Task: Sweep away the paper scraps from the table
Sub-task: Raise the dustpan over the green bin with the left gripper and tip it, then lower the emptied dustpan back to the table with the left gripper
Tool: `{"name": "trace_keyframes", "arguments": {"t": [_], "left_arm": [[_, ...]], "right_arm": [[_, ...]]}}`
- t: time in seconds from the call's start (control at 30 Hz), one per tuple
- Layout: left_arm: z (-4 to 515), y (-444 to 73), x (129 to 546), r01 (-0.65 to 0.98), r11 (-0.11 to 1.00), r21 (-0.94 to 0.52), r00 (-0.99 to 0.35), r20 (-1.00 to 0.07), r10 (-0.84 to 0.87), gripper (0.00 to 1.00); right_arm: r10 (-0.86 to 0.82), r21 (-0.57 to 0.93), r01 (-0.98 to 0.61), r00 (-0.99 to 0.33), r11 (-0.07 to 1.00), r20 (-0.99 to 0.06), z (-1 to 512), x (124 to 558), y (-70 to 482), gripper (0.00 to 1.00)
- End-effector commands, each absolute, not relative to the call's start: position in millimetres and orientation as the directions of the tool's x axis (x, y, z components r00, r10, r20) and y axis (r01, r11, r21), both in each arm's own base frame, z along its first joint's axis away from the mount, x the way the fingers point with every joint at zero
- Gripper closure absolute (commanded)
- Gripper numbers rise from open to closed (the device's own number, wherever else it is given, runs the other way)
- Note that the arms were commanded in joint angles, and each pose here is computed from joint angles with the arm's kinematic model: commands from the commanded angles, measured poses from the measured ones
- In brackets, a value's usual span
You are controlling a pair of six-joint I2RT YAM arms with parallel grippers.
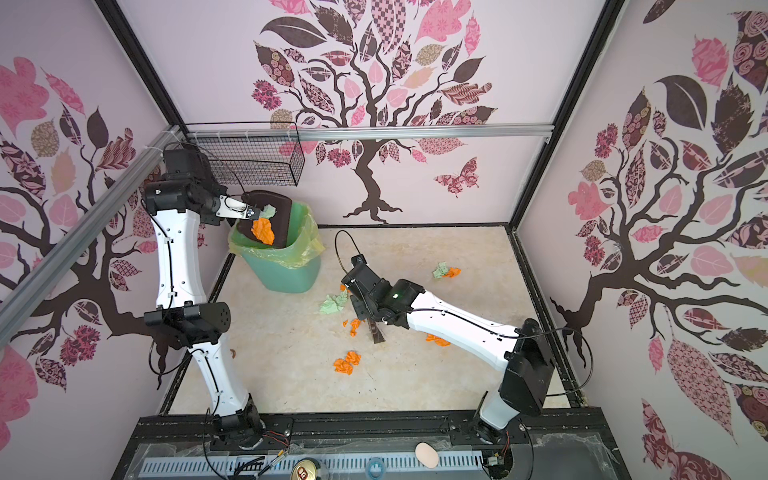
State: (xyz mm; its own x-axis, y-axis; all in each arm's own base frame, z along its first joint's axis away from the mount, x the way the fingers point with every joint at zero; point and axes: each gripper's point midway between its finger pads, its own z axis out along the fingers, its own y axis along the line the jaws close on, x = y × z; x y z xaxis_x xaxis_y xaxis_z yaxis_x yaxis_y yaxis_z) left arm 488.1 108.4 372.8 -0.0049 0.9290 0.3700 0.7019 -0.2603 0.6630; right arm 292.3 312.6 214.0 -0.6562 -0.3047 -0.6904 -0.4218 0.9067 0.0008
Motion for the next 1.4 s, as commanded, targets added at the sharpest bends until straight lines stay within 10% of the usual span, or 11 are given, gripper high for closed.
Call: {"name": "trace_keyframes", "arguments": {"t": [0.0,0.43,0.9,1.2,1.37], "left_arm": [[390.4,118.2,494.9,0.664,-0.327,0.672,-0.029,0.461,0.887,1.0],[437.5,108.5,491.3,0.542,-0.362,0.758,-0.036,0.452,0.891,1.0],[508.3,76.9,348.7,0.403,0.049,0.914,0.042,-0.072,0.996,1.0],[376.6,61.6,243.3,0.679,0.212,0.703,0.019,-0.306,0.952,1.0],[321.8,56.4,217.7,0.732,0.325,0.598,-0.047,-0.432,0.901,1.0]], "right_arm": [[-0.361,-0.048,-0.422,-0.705,0.905,-0.611,189.2,278.3,296.9,1.0],[-0.359,-0.073,-0.411,-0.682,0.909,-0.638,205.5,284.1,293.9,1.0],[-0.458,-0.227,-0.427,-0.579,0.875,-0.675,259.8,304.3,291.2,1.0],[-0.681,-0.468,-0.523,-0.353,0.713,-0.642,291.9,350.2,309.0,1.0],[-0.363,-0.114,-0.435,-0.548,0.893,-0.753,335.3,374.2,334.3,1.0]]}}
